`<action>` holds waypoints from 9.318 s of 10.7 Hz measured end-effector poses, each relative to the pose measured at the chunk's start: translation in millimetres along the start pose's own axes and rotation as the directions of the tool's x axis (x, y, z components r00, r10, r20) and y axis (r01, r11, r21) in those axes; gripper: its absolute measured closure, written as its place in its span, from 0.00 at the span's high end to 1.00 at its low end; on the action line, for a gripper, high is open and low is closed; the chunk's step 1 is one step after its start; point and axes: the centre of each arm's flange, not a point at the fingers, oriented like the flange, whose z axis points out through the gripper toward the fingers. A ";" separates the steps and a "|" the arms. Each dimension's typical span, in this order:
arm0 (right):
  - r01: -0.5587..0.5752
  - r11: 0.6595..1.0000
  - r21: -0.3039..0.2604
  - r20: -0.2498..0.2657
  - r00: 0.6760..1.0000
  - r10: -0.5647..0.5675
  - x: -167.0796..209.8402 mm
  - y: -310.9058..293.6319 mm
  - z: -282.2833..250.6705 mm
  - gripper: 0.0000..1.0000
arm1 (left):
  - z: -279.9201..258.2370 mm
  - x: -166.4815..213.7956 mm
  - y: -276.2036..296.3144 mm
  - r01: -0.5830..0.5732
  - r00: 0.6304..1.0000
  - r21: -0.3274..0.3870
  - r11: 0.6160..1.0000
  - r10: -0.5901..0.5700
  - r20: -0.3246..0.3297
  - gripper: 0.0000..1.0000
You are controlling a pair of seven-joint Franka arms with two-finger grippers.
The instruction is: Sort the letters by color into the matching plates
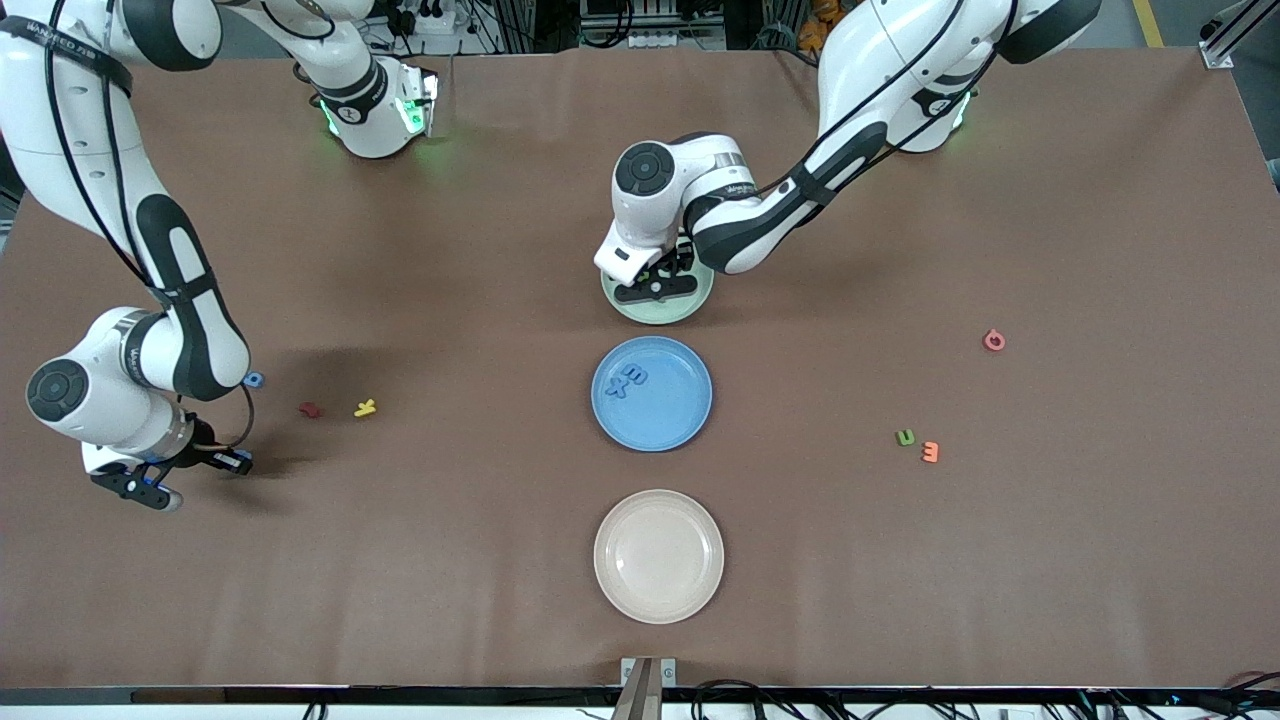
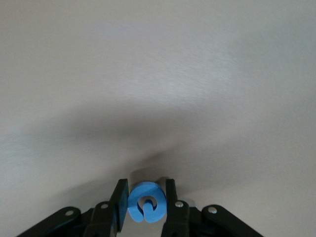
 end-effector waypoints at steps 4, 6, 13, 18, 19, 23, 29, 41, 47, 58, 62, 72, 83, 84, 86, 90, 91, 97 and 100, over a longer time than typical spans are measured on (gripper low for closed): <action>0.113 0.993 0.029 -0.014 0.994 -0.112 5.9 -73.2 -45.4 0.35 | -19.7 99.5 -52.2 -0.106 0.994 -0.023 0.994 0.105 -0.036 1.00; 0.184 0.982 0.043 -0.024 0.983 -0.183 -11.3 -137.3 -53.0 0.35 | -32.6 169.1 -113.0 -0.108 0.993 -0.031 0.994 0.106 -0.054 1.00; 0.435 0.892 0.123 -0.040 0.900 -0.434 -119.7 -355.9 -93.7 0.35 | -48.8 274.2 -257.0 -0.003 0.997 -0.032 0.999 0.001 -0.083 1.00; 0.563 0.801 0.201 -0.070 0.824 -0.562 -201.3 -455.3 -124.8 0.35 | -50.4 303.0 -321.5 0.096 0.992 -0.037 0.995 -0.099 -0.080 1.00; 0.587 0.782 0.209 -0.077 0.807 -0.586 -217.8 -470.7 -129.1 0.35 | -47.8 304.4 -329.5 0.131 0.988 -0.036 0.991 -0.133 -0.073 1.00; 0.653 0.717 0.243 -0.057 0.748 -0.661 -279.6 -515.6 -115.4 0.35 | -33.1 300.6 -336.9 0.215 0.974 0.003 0.977 -0.214 -0.078 1.00; 0.613 0.743 0.269 -0.054 0.780 -0.624 -296.0 -541.0 -113.9 0.64 | 13.0 298.8 -359.4 0.213 0.969 0.004 0.977 -0.211 -0.129 0.96; 0.481 0.863 0.156 0.012 0.873 -0.488 -88.0 -293.5 -150.7 1.00 | 20.7 302.5 -368.0 0.229 0.964 -0.032 0.973 -0.231 -0.135 0.70; 0.372 0.927 0.057 0.084 0.923 -0.375 -37.8 -102.4 -125.8 1.00 | 17.1 305.1 -368.6 0.231 0.961 -0.047 0.972 -0.235 -0.145 0.26; 0.089 0.996 -0.010 0.038 0.995 -0.089 -88.0 47.4 -53.0 1.00 | -9.7 252.5 -235.8 0.199 0.965 -0.138 0.970 -0.219 -0.143 0.26; 0.066 0.998 -0.006 0.023 0.998 -0.066 -110.8 55.2 -30.9 1.00 | -29.9 209.6 -172.3 0.150 0.978 -0.161 0.975 -0.171 -0.124 0.26; 0.045 0.999 -0.002 0.003 0.999 -0.045 -128.0 67.7 4.0 0.90 | -45.6 111.5 -77.2 0.137 0.987 -0.147 0.980 -0.148 -0.066 0.26; 0.053 0.999 0.001 0.004 0.999 -0.053 -130.0 64.4 4.3 0.36 | -19.3 -59.3 11.1 0.161 0.986 0.000 0.987 -0.161 -0.034 0.26; 0.055 0.998 0.001 0.004 0.998 -0.055 -130.0 64.4 4.3 0.36 | -18.4 -61.8 12.0 0.161 0.986 0.002 0.987 -0.160 -0.034 0.29; 0.068 0.998 0.001 0.003 0.998 -0.068 -129.9 64.2 4.2 0.36 | -19.7 -55.0 10.2 0.172 0.984 -0.001 0.985 -0.172 -0.036 0.55; 0.106 0.994 0.001 0.032 0.994 -0.106 -107.9 40.6 -18.8 0.36 | -41.2 11.5 -16.3 0.178 0.982 -0.029 0.984 -0.180 -0.065 1.00; 0.105 0.994 -0.001 0.052 0.993 -0.105 -97.3 25.0 -34.7 0.36 | -52.1 36.4 -29.9 0.179 0.980 -0.040 0.983 -0.182 -0.078 1.00; -0.041 0.993 0.108 0.019 0.999 0.039 -105.4 -166.4 -98.1 0.36 | -121.7 148.0 -120.3 0.148 0.979 -0.014 0.989 -0.149 -0.139 1.00; 0.010 0.979 0.205 0.041 0.999 -0.019 -145.8 -270.4 -124.5 0.36 | -172.9 201.0 -184.9 0.079 0.986 -0.006 0.997 -0.079 -0.146 1.00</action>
